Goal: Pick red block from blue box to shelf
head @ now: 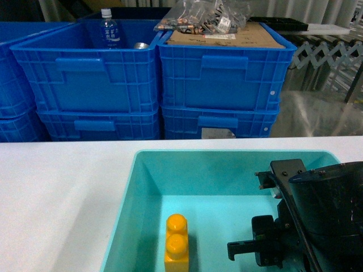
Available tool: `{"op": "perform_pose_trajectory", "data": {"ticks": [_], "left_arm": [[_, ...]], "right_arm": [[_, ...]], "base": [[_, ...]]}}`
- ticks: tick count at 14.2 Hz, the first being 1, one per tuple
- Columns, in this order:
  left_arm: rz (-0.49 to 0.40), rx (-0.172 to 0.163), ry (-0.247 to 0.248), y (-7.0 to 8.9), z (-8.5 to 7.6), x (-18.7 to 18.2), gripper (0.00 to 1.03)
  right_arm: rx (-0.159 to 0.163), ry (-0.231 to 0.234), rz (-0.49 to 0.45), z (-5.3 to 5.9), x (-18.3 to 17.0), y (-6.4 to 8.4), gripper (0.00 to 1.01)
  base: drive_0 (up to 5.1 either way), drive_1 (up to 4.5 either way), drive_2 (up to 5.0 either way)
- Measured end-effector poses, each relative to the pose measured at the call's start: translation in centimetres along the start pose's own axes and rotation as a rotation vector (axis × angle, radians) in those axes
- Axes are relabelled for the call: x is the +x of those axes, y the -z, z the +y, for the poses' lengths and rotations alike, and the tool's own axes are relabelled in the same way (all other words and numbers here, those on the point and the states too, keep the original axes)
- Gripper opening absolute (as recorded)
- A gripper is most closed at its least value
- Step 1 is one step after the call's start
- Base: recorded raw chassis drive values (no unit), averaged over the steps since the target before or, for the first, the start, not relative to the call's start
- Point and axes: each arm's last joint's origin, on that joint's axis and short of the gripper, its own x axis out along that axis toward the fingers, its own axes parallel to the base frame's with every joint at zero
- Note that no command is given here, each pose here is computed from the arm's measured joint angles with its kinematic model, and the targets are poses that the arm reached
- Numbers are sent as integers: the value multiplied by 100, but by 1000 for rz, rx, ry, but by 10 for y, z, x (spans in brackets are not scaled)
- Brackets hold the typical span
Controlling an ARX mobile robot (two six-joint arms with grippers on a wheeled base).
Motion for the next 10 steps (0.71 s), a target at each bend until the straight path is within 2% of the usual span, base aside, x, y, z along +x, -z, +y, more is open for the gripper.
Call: {"op": "perform_pose_trajectory", "data": {"ticks": [1,3,5,6,8,9,10], "left_arm": [[0,0,0,0,0,0,98],[0,0,0,0,0,0,98],[0,0,0,0,0,0,98],[0,0,0,0,0,0,98],[0,0,0,0,0,0,98],[0,0,0,0,0,0,98],[0,0,0,0,0,0,98]], "right_arm": [[-13,-17,-5,1,-7,-5,28],[-22,-50,-80,3,-25,-30,28],[-26,-67,-129,-3,-44,-53,28],[-22,-67,-127,-10,-52,-61,28],[4,-76,-177,-33,-82,-86,28],[15,-77,-227,-46,-101,-99,28],[38,-64,-293,-66,-123,-111,28]], "base": [[0,0,0],[0,0,0],[0,0,0],[0,0,0],[0,0,0],[0,0,0],[0,0,0]]}}
